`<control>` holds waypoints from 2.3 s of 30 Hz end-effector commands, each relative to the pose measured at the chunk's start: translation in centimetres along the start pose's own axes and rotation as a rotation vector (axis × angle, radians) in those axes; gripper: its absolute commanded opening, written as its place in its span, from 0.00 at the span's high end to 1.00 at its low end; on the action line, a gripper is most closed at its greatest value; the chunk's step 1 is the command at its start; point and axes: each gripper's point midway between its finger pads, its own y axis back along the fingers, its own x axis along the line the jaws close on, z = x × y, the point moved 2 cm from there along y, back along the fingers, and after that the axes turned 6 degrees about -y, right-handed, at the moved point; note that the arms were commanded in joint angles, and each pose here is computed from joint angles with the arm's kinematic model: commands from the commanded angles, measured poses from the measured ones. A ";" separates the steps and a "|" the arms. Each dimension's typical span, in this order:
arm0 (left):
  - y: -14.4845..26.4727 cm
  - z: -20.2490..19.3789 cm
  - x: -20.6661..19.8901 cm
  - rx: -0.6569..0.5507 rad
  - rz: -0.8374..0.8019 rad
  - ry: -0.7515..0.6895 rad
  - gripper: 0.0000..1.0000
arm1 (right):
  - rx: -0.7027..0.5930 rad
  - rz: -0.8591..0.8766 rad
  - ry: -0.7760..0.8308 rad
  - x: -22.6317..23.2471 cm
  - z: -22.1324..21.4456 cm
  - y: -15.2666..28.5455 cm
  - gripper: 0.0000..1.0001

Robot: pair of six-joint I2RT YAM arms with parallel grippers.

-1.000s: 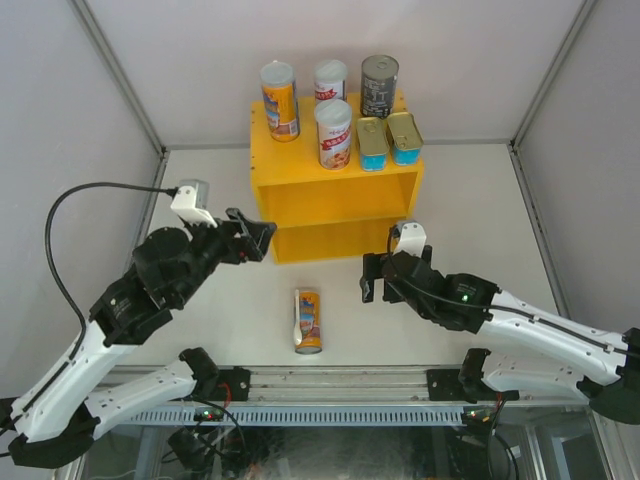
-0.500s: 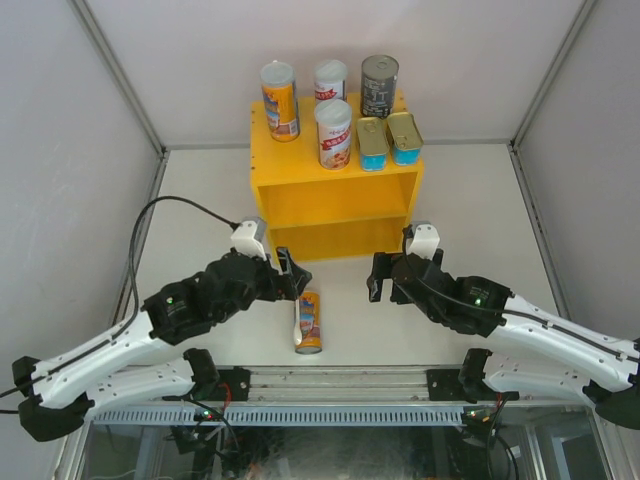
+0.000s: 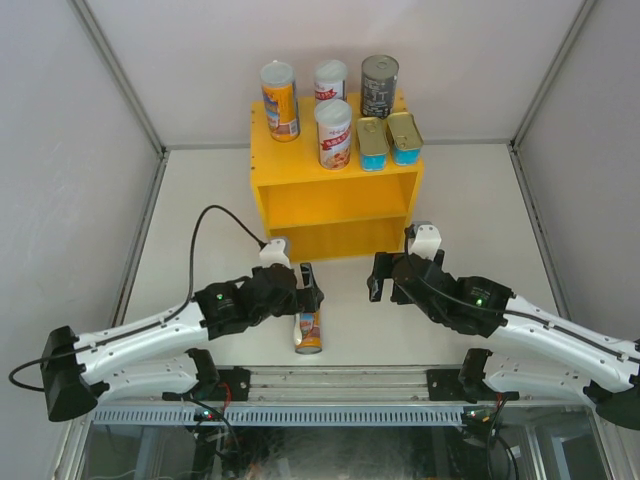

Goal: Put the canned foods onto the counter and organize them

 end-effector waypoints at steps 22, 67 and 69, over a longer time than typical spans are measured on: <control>-4.2 -3.6 2.6 0.064 0.068 0.097 0.03 | 0.021 0.053 -0.021 0.8 -0.3 -0.8 0.02; -10.0 -4.3 3.4 0.112 0.134 0.072 0.15 | 0.075 0.073 -0.020 0.9 -1.9 -1.7 0.02; -10.1 -4.4 3.5 0.111 0.138 0.067 0.22 | 0.073 0.067 -0.018 0.7 -1.9 -1.6 0.02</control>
